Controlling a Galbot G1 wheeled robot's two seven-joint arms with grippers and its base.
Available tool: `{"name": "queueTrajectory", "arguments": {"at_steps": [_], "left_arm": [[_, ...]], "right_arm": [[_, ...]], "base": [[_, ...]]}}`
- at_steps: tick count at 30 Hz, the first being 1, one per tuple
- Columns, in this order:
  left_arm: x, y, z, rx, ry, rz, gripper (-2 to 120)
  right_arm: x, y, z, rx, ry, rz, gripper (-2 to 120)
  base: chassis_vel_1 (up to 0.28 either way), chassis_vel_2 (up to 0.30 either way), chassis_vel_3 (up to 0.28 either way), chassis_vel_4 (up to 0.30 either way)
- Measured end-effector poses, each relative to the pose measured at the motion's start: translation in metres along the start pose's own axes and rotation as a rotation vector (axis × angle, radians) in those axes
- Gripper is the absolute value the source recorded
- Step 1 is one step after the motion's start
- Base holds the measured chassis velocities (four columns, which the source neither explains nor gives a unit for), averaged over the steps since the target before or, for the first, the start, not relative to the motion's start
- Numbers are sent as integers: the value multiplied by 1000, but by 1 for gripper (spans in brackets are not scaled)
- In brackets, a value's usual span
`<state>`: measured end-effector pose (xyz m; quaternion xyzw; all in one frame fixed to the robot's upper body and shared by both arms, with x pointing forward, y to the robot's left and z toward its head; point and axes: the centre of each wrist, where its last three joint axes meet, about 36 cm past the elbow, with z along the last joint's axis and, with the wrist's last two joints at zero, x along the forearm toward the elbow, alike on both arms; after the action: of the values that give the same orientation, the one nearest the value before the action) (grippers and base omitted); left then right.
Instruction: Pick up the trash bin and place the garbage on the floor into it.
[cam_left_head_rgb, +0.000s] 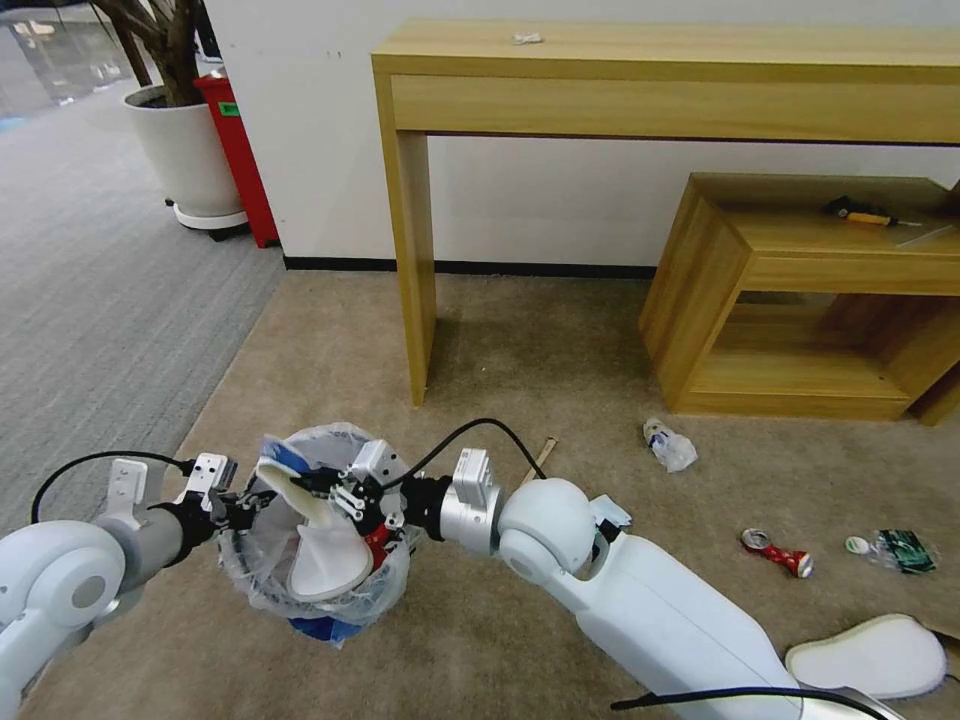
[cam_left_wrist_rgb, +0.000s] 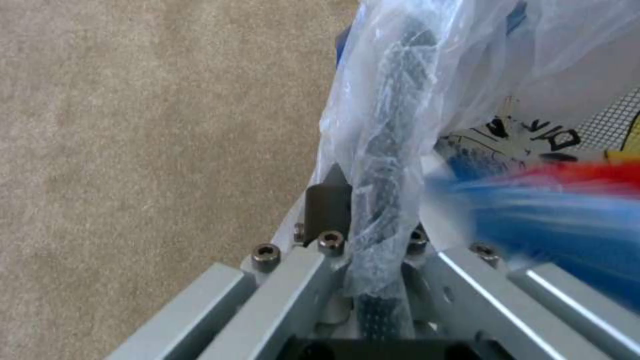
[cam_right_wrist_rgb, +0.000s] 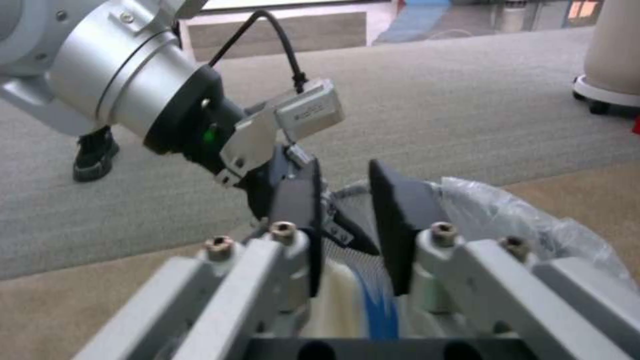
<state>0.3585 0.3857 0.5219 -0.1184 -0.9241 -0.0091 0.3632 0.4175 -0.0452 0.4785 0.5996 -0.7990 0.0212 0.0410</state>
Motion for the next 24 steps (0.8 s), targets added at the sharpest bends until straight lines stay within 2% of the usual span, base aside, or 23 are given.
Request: {"name": "queueTrajectory", "arguments": {"at_steps": [1, 4, 8, 11, 12, 14, 15, 17, 18, 19, 21, 23, 24], "left_arm": [[0, 0, 0, 0, 0, 0, 0], [0, -1, 0, -1, -1, 2, 0], [1, 0, 0, 0, -2, 1, 0], [4, 3, 1, 4, -4, -5, 0], [4, 3, 1, 4, -4, -5, 0], [8, 7, 4, 12, -11, -7, 0], [8, 7, 4, 12, -11, -7, 0], [10, 9, 6, 18, -16, -11, 0], [11, 11, 7, 24, -19, -15, 0], [11, 11, 7, 24, -19, -15, 0], [12, 12, 9, 32, -25, -19, 0], [13, 12, 9, 34, -26, -20, 0], [14, 12, 9, 39, -30, -21, 0]], "right_arm": [[0, 0, 0, 0, 0, 0, 24], [-3, -1, -1, -1, -10, 12, 39], [-4, -3, -4, -1, -28, 40, 48], [0, -14, -11, -9, -57, 125, 64], [0, -14, -11, -9, -57, 125, 64], [9, -37, -8, -30, -61, 267, 75], [9, -37, -8, -30, -61, 267, 75], [15, -50, 0, -58, -48, 347, 84], [22, -64, 13, -91, -25, 427, 88], [22, -64, 13, -91, -25, 427, 88], [34, -84, 43, -156, 29, 552, 97], [37, -88, 50, -171, 43, 583, 99], [44, -96, 72, -219, 95, 680, 100]], "base": [[0, 0, 0, 0], [0, 0, 0, 0], [0, 0, 0, 0], [0, 0, 0, 0], [0, 0, 0, 0], [0, 0, 0, 0], [0, 0, 0, 0], [0, 0, 0, 0], [0, 0, 0, 0], [0, 0, 0, 0], [0, 0, 0, 0], [0, 0, 0, 0], [0, 0, 0, 0]]}}
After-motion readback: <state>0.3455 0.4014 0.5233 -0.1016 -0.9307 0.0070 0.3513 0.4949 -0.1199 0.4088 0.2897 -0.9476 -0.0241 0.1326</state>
